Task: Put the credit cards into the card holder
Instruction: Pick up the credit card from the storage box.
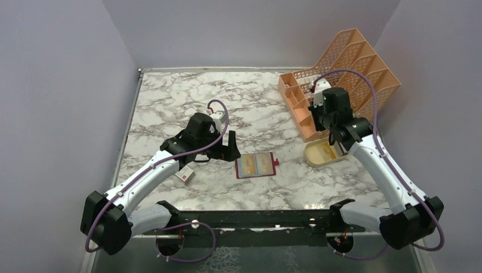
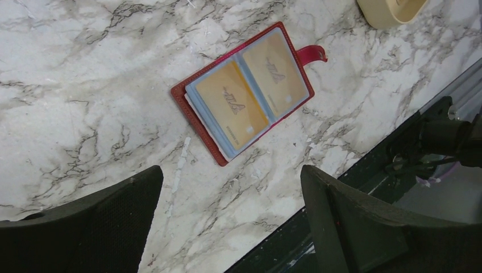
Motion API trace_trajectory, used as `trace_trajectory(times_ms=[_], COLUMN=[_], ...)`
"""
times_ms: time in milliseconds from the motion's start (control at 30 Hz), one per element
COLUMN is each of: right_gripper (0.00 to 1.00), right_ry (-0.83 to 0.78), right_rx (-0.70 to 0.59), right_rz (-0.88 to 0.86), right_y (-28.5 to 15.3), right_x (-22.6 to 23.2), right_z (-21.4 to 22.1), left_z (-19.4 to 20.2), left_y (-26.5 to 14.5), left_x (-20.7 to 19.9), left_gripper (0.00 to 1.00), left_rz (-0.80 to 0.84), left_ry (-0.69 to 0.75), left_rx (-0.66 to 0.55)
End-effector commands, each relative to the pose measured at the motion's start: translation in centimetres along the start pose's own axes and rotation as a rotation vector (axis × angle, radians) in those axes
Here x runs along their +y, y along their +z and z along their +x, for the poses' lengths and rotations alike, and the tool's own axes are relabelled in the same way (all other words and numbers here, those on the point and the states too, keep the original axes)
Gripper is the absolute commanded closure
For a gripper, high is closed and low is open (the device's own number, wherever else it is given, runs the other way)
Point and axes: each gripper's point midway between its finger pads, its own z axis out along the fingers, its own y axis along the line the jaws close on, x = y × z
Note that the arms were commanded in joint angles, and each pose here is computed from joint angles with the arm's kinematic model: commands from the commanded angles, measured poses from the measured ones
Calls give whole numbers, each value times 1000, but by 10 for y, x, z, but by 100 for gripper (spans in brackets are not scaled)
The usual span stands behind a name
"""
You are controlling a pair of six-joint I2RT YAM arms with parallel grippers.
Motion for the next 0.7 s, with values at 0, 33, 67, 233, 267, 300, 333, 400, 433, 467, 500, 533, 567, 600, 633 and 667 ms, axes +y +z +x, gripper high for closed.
trace_trajectory(times_ms=[0,33,67,233,267,300,333,400,433,467,500,533,567,600,633,667], right_gripper=[99,99,99,99,99,99,99,99,99,99,99,99,99,99,99,99], right_ry=[150,171,203,469,528,567,611,693,714,726,737,749,762,782,801,826], right_rx=[-261,-294,-337,-306,-287,-276,-259,-252,-267,-271,-268,-260,-249,-240,-233,-234], right_rz=[-312,-360,-407,-696,-784,-876,-963,-1064,-1102,-1126,-1137,-1141,-1148,-1161,-1183,-1215], right_y=[-35,-40,-45,-58,-63,-69,-73,-81,-87,-90,-92,-93,-95,-98,-101,-106], right_x=[48,56,63,112,124,137,149,163,167,171,172,173,175,176,178,180], right_z=[-61,-68,-77,-87,-90,-91,-87,-85,-86,-85,-84,-83,-81,-80,-77,-75], left_z=[-2,-4,-7,-23,-25,-29,-32,-38,-40,-43,-45,-46,-48,-50,-53,-54], left_y=[1,0,0,-8,-10,-13,-15,-21,-23,-25,-27,-29,-32,-34,-36,-38], left_x=[-18,-21,-26,-46,-48,-52,-55,-63,-67,-72,-76,-81,-86,-90,-93,-95], left_gripper=[7,8,10,21,22,23,24,26,26,26,26,26,27,28,29,30], left_rz=[90,106,125,205,216,231,247,286,309,335,362,390,425,453,480,499], left_ry=[-61,-70,-85,-152,-164,-173,-185,-211,-227,-242,-261,-282,-299,-318,-334,-356], left_rx=[-2,-9,-15,-67,-81,-100,-117,-144,-154,-165,-170,-178,-186,-196,-212,-220])
